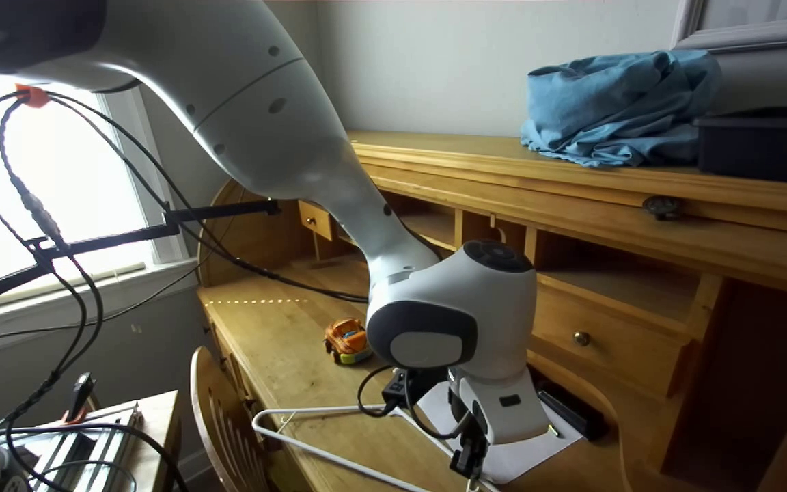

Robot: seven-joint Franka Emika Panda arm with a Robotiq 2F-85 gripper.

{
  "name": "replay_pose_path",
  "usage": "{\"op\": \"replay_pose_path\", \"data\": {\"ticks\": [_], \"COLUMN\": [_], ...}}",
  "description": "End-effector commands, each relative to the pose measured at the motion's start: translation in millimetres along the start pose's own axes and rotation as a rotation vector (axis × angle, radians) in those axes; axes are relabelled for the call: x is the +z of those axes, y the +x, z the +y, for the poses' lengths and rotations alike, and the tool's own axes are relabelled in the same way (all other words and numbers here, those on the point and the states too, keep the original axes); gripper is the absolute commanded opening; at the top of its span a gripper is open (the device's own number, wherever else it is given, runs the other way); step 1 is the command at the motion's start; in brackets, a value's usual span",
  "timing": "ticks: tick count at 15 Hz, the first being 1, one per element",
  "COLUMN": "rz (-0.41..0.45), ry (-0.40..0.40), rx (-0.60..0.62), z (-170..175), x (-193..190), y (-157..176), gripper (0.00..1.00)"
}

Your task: Pick up and hang the clothing hanger on the desk

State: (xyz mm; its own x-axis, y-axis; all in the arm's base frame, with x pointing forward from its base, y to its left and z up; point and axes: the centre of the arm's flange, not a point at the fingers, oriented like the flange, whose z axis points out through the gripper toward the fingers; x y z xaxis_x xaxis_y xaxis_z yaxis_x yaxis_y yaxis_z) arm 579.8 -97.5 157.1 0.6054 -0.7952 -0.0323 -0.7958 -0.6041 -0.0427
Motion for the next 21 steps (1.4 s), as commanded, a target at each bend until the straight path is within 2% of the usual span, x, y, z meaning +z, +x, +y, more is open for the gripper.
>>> {"op": "replay_pose_path", "data": {"ticks": [1,11,19,20,21], "rz": [-0.03,-0.107,-0.13,-0.131,-0.127], "ry": [-0.011,-0.069,-0.084,-0.087,-0.09], "rx": [0.021,0.033,0.136,0.146,0.156], "z": [-3.7,-13.5,-11.3,-12.1,-12.4], "x": [0.6,8.4,4.9,7.0,8.1], "y": [-5.5,-21.0,-20.8,-21.2,-21.5], "gripper": [0.31,1.0,1.0,0.98,0.84]}}
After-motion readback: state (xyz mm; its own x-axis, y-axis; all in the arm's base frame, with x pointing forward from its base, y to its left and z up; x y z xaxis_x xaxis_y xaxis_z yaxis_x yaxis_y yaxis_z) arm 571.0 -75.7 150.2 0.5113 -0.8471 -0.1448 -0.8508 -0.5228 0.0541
